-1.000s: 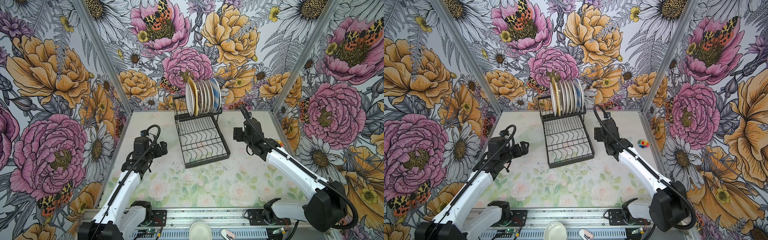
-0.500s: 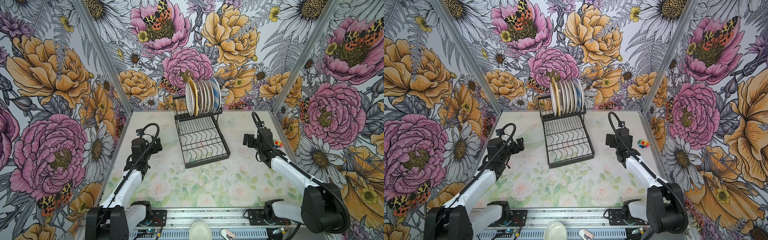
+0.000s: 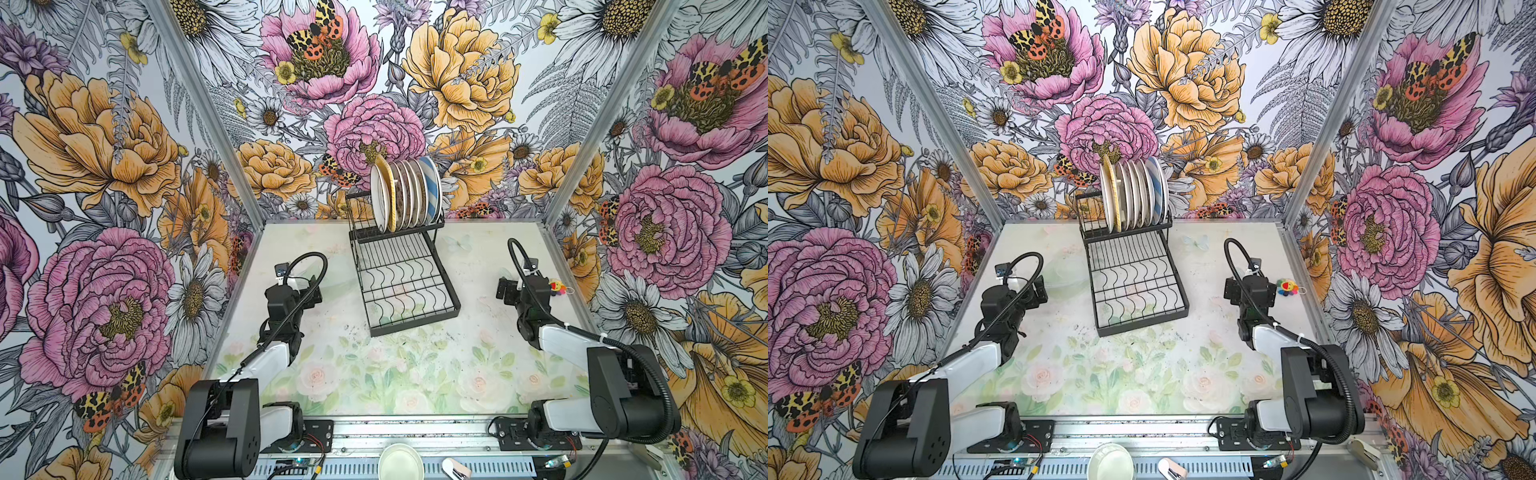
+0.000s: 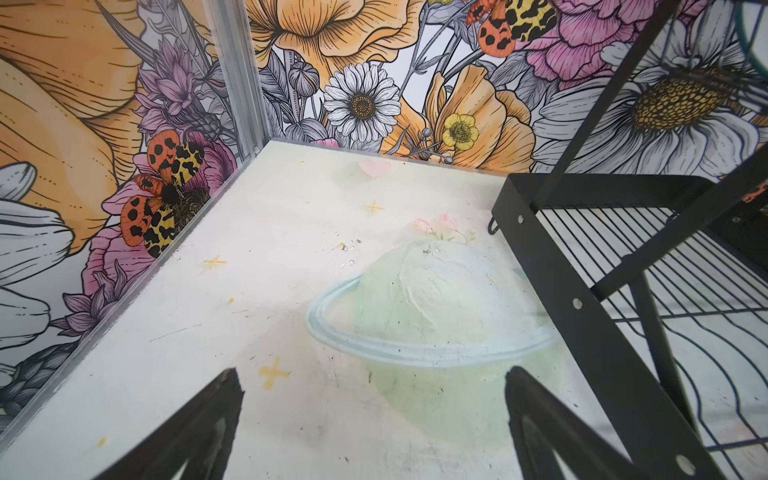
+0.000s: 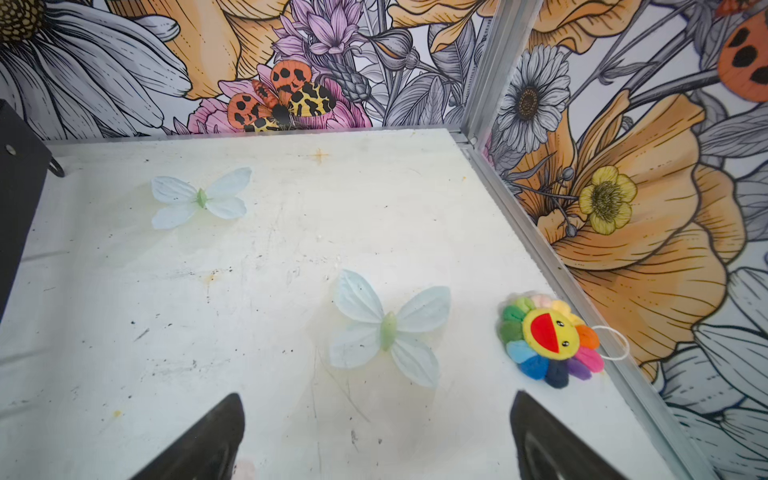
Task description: Load the plates into the dish rack
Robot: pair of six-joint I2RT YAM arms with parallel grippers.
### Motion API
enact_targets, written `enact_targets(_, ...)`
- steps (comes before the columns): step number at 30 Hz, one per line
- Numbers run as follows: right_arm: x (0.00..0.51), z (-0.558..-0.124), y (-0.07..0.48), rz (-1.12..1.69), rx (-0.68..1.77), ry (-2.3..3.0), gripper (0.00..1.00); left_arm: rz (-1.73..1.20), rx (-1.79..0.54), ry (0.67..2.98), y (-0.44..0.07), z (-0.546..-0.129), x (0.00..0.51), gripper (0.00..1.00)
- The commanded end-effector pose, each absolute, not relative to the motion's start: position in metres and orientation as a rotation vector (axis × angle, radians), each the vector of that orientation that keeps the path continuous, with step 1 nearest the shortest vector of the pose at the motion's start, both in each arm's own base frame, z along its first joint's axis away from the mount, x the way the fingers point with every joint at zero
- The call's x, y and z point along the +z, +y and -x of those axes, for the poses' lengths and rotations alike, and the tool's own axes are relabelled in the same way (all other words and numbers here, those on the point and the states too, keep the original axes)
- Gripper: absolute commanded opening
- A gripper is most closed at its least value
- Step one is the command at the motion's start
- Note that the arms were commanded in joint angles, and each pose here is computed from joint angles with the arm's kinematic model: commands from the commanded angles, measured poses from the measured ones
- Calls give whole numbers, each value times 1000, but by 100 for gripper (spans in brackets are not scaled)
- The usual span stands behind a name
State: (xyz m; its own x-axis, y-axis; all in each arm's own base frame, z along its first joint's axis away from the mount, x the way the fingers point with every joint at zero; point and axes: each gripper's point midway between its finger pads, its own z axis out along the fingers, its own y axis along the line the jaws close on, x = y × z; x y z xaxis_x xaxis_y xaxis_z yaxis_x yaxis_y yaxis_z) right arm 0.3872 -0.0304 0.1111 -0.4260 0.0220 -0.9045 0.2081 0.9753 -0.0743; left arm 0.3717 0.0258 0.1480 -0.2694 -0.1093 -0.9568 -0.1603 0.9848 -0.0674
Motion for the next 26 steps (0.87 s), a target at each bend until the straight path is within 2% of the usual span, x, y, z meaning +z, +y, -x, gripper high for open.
enact_targets(1,136,-399,-34,-164,-215,1856,100,195,93,1718,35,-378,170,99)
enact_targets(11,118,-395,-34,-165,-213,1800,100,217,92,1675,35,-387,152,99)
enact_targets(26,118,-392,-39,-210,-263,1789,99,239,105,1696,37,-393,134,99)
